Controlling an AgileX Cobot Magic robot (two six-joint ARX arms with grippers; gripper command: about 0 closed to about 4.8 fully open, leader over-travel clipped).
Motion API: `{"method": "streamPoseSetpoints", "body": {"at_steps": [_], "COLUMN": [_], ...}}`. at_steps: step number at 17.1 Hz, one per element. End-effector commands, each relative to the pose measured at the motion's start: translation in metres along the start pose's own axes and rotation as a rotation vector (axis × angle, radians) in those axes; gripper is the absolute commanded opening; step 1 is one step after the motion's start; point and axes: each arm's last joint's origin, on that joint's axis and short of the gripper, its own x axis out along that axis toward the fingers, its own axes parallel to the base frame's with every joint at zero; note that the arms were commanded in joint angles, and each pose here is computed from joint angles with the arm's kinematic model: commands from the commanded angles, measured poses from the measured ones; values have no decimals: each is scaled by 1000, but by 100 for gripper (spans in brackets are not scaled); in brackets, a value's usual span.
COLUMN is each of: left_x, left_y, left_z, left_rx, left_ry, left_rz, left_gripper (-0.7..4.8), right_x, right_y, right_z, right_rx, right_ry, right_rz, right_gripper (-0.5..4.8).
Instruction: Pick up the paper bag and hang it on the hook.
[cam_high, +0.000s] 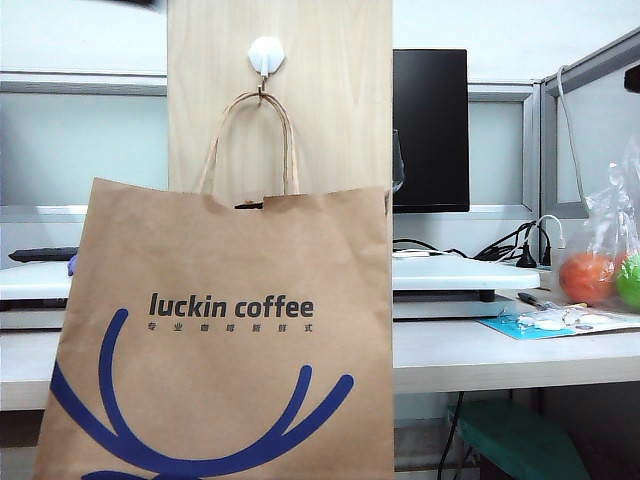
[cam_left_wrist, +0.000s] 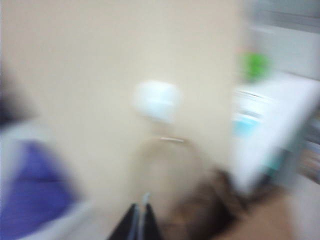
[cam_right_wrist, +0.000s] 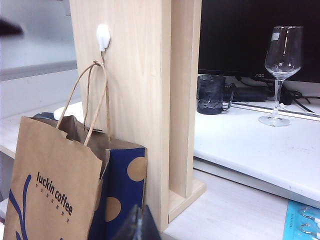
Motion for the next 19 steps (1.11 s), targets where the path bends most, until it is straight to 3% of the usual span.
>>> {"method": "streamPoseSetpoints", "body": {"at_steps": [1,5,7,10,16,18,19], "left_x": [-24,-62,-81,-110,-134,-136,-138], "left_y": [3,2,1,-2,-6,-4,-1], "left_z": [8,6,-9,-32,-44,-45,-45], "left_rx": [55,2,-36,-165,-159,-78,-84], "left_ry": [-43,-81,-87,-86,-79,-47,-53], "left_rz": [148,208,307,367,371,460,541], "left_gripper": [-5,-5,-5,-5,-5,-5,-5], "right_x": [0,0,0,0,0,0,0], "right_y": [0,0,0,0,0,0,0], "right_z": [-1,-1,-1,-1,-1,-1,-1], "right_rx": [-6,-6,-6,-6,-6,-6,-6], "right_ry": [-5,-5,-5,-5,-5,-5,-5], "right_rz": [3,3,3,3,3,3,3], "right_gripper": [0,0,0,0,0,0,0]}}
